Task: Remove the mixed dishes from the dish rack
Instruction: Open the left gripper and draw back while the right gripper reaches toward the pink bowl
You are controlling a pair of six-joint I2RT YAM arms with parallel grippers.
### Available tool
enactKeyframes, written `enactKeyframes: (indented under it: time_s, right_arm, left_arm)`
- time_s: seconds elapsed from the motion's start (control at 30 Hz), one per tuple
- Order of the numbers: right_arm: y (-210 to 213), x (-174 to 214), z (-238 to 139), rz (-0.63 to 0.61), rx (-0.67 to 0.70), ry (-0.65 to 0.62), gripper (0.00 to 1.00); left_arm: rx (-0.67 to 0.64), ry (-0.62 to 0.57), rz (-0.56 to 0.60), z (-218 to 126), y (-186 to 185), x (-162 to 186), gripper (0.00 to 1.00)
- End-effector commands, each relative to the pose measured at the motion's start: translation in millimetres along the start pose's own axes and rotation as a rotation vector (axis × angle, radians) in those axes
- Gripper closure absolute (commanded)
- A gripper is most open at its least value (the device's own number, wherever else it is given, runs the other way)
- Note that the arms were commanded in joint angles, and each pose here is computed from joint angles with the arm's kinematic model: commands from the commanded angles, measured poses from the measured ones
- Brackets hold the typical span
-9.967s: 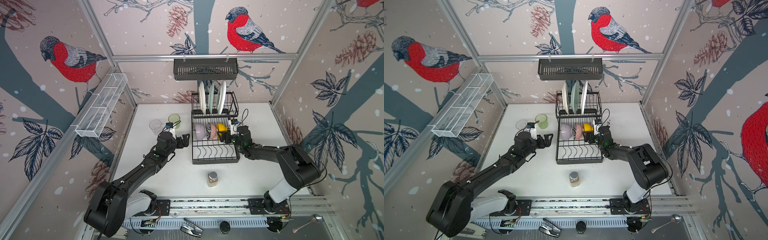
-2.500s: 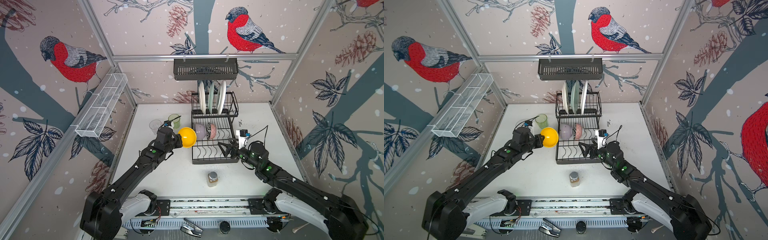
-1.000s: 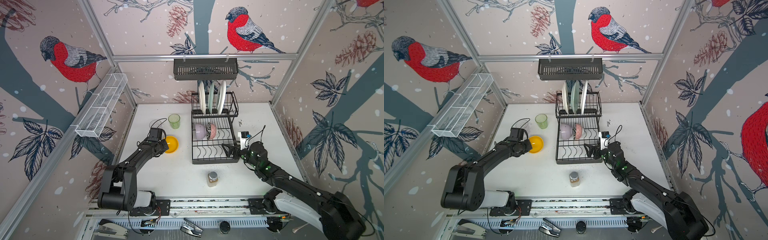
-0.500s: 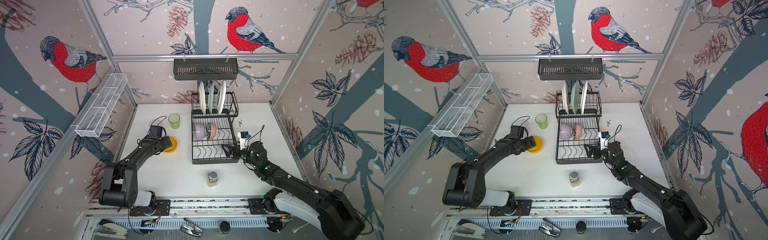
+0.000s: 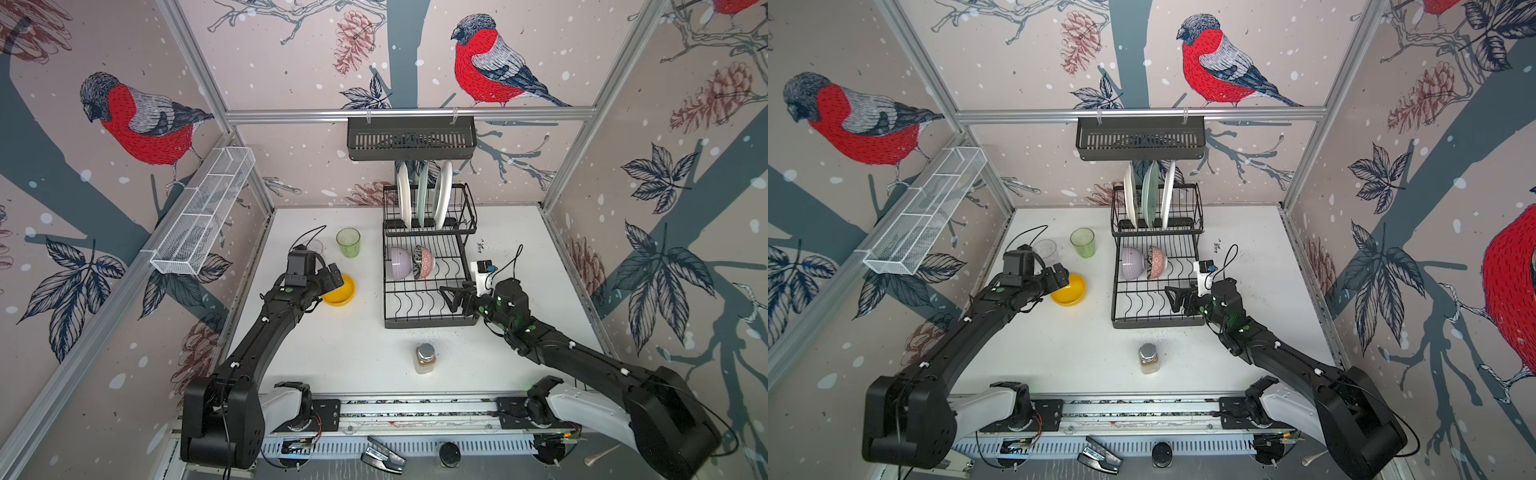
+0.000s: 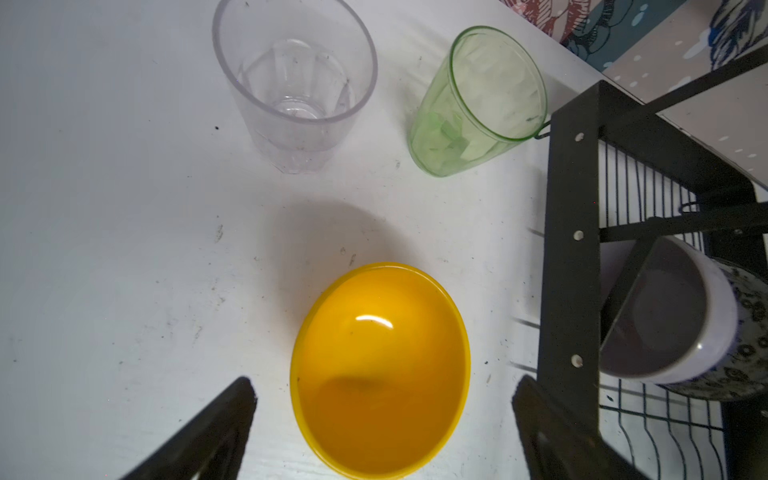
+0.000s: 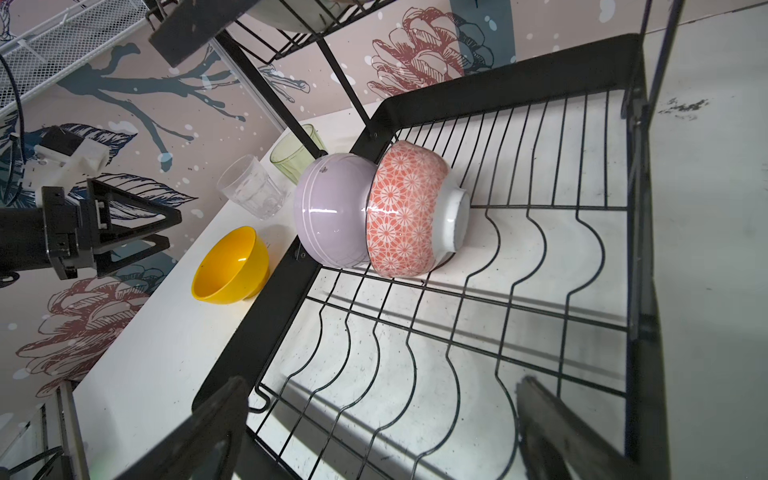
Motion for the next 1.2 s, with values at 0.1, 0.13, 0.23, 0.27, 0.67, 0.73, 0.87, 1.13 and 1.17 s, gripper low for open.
enactKeyframes:
  time_s: [0.1, 0.13, 0.23, 0.27, 0.67, 0.73, 0.87, 1.13, 1.17]
  right_arm:
    - [1.5, -7.1, 6.7, 0.011, 0.003, -0.016, 0.01]
    - [1.3, -7.3, 8.3, 0.013, 0.009, -0.011, 0.01]
    - [1.6, -6.8, 14.5, 0.028, 0.009, 0.016, 0.0]
    - [3.2, -6.3, 16.0, 0.035, 0.002, 0.023, 0.0]
    - [25.4, -7.3, 15.1, 0.044, -0.041, -0.047, 0.01]
    - [23.9, -8.0, 13.8, 0.059, -0.022, -0.057, 0.0]
    - [21.8, -7.4, 16.2, 0.076, -0.001, -0.045, 0.01]
    - [22.8, -7.5, 22.2, 0.097, -0.001, -0.031, 0.01]
    - [23.2, -7.7, 22.1, 0.095, -0.004, -0.034, 0.01]
  left_arm:
    - [0.203, -0.057, 0.015, -16.3, -31.1, -5.9, 0.03]
    - [0.221, -0.075, 0.027, -19.8, -36.0, -6.3, 0.03]
    - [0.268, -0.124, 0.07, -28.9, -50.3, -5.3, 0.03]
    - [0.282, -0.137, 0.081, -31.7, -54.2, -4.3, 0.03]
    - [0.447, -0.066, 0.095, -14.3, -57.6, 29.6, 0.03]
    - [0.453, -0.037, 0.104, -8.8, -57.4, 37.4, 0.03]
    - [0.463, -0.026, 0.141, -5.5, -59.3, 49.3, 0.03]
    - [0.502, -0.053, 0.193, -6.1, -64.8, 54.0, 0.03]
    - [0.508, -0.055, 0.195, -6.3, -64.3, 55.0, 0.03]
Point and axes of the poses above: each gripper's point midway between its finger pads, its own z axis out along the fingers, its own y axis along the line the jaws close on, x = y × z, the point moved 8 cm from there along -z, back along the fingers, and after that the axes turned 13 degrees about -z, right-handed, at the moved point
